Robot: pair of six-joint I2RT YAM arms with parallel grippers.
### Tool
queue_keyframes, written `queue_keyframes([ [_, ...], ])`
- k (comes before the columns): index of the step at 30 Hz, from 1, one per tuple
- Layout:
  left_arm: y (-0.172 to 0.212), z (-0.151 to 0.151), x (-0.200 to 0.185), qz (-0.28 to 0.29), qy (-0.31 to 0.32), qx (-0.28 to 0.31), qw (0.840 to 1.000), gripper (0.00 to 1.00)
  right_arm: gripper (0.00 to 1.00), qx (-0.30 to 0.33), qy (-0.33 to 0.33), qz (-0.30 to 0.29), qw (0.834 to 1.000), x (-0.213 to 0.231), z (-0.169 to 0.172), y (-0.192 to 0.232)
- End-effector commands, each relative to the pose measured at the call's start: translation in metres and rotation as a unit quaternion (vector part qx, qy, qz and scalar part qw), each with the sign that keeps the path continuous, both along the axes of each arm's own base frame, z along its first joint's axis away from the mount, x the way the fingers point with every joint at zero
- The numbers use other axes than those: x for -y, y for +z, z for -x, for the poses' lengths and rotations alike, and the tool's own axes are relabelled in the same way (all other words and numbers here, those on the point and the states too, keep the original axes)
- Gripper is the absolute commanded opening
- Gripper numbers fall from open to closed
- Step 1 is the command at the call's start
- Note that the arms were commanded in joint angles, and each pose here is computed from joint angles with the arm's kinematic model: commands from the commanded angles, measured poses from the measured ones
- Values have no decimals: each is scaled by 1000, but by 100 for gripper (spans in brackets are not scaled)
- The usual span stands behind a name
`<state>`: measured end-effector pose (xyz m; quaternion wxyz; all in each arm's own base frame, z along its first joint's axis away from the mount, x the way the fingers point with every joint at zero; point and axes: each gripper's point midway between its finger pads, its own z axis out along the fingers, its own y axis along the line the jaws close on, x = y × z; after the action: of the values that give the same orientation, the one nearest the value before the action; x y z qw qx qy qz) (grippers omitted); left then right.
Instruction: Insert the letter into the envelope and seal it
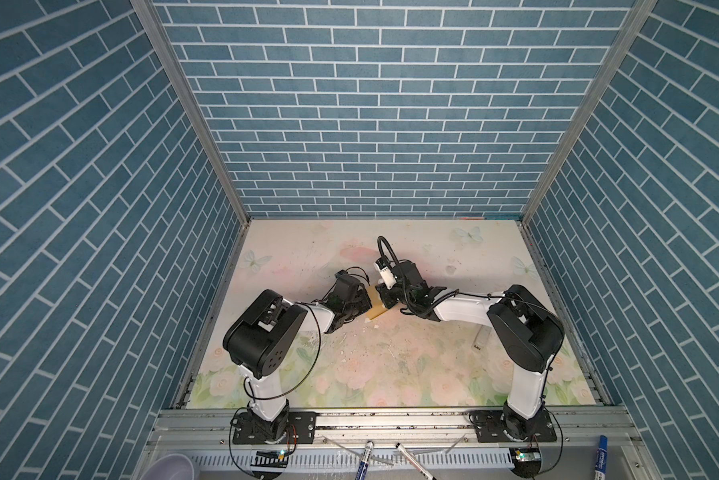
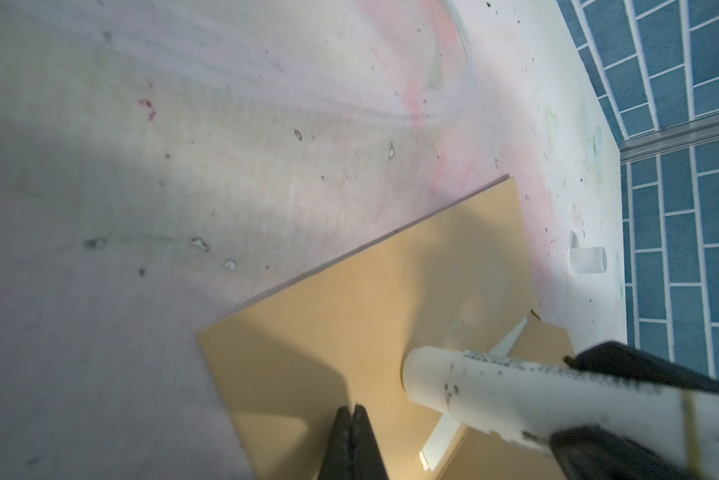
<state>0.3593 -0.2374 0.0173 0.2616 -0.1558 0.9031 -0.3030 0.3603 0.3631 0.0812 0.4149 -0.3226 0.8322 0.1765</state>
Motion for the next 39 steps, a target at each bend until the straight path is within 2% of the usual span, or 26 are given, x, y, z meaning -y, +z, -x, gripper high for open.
queue_keyframes([
  [1, -79, 64, -49, -111, 13, -150, 982, 0, 0, 1, -50, 90, 995, 53, -15, -29],
  [19, -80, 65, -50, -111, 14, -151, 982, 0, 0, -11, -106, 122, 987, 96, -37, -37],
  [30, -79, 66, -50, -112, 15, -150, 982, 0, 0, -23, -165, 147, 975, 139, -53, -42],
  [35, -79, 66, -51, -112, 15, -150, 982, 0, 0, -37, -187, 136, 972, 152, -57, -44],
  [39, -79, 66, -50, -112, 15, -149, 982, 0, 0, -45, -177, 117, 976, 145, -57, -44],
])
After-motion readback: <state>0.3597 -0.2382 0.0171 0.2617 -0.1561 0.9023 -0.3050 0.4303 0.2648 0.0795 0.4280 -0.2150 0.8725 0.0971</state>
